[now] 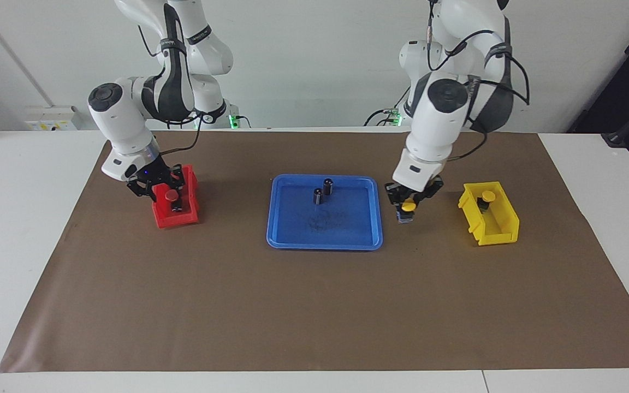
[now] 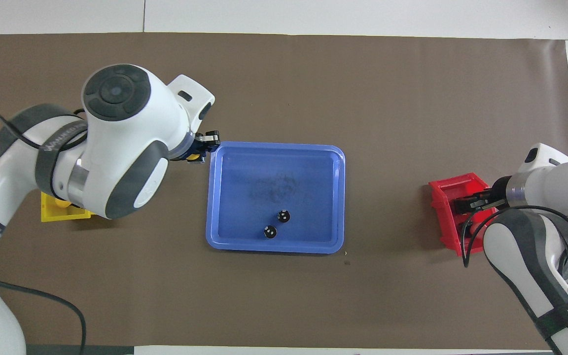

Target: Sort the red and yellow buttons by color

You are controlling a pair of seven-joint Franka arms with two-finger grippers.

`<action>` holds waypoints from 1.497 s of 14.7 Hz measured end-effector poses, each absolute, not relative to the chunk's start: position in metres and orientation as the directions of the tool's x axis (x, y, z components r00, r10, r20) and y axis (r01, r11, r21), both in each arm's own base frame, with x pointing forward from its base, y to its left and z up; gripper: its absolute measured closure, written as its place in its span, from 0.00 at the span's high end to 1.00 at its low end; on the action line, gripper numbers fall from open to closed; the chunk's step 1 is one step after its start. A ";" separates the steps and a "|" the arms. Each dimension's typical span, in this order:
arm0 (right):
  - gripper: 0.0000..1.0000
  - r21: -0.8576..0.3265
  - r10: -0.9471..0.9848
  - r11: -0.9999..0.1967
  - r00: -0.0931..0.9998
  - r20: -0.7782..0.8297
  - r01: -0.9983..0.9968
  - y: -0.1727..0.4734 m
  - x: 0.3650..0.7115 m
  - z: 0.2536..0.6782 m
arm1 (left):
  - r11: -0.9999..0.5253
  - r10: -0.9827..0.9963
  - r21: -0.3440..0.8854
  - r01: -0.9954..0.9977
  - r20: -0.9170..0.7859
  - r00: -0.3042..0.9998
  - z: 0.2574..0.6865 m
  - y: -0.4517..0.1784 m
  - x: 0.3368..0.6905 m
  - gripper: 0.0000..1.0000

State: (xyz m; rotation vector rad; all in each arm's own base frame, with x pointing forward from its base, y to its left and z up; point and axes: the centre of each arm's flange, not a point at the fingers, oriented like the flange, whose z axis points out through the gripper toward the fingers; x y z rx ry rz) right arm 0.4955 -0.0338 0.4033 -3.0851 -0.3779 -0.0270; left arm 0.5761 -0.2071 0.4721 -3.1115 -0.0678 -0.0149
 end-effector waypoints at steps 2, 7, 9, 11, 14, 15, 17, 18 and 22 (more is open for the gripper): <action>1.00 -0.041 0.199 -0.979 0.980 0.000 0.199 -0.023 0.507 0.440 | -0.999 0.013 -0.032 0.013 0.001 1.000 0.470 -0.139 0.596 0.41; 1.00 -0.042 0.035 -0.999 0.999 -0.017 0.034 0.001 0.520 0.553 | -0.998 -0.046 -0.030 -0.046 -0.009 0.999 0.468 -0.039 0.611 0.41; 1.00 -0.033 0.001 -0.999 1.000 -0.016 0.000 -0.014 0.520 0.589 | -0.998 -0.050 -0.030 -0.050 -0.017 0.999 0.466 -0.025 0.611 0.41; 1.00 -0.016 -0.032 -0.999 0.999 -0.020 -0.033 -0.035 0.523 0.617 | -0.999 -0.037 -0.030 -0.038 -0.036 0.999 0.457 -0.014 0.608 0.41; 1.00 0.004 -0.063 -0.998 0.997 -0.042 -0.063 -0.059 0.533 0.628 | -0.999 -0.038 -0.028 -0.040 -0.059 0.998 0.446 0.006 0.603 0.41; 1.00 0.005 -0.069 -0.998 0.997 -0.046 -0.069 -0.065 0.536 0.627 | -0.999 -0.036 -0.028 -0.038 -0.064 0.997 0.443 0.011 0.601 0.41; 1.00 0.011 -0.069 -0.998 0.996 -0.053 -0.069 -0.068 0.538 0.626 | -0.999 -0.037 -0.028 -0.038 -0.063 0.997 0.433 0.016 0.596 0.41; 1.00 0.016 -0.071 -0.997 0.996 -0.059 -0.070 -0.069 0.538 0.626 | -0.999 -0.038 -0.028 -0.040 -0.058 0.998 0.426 0.016 0.593 0.41; 1.00 0.016 -0.086 -0.996 0.993 -0.087 -0.085 -0.078 0.533 0.625 | -0.999 -0.042 -0.027 -0.043 -0.051 0.998 0.398 0.015 0.584 0.41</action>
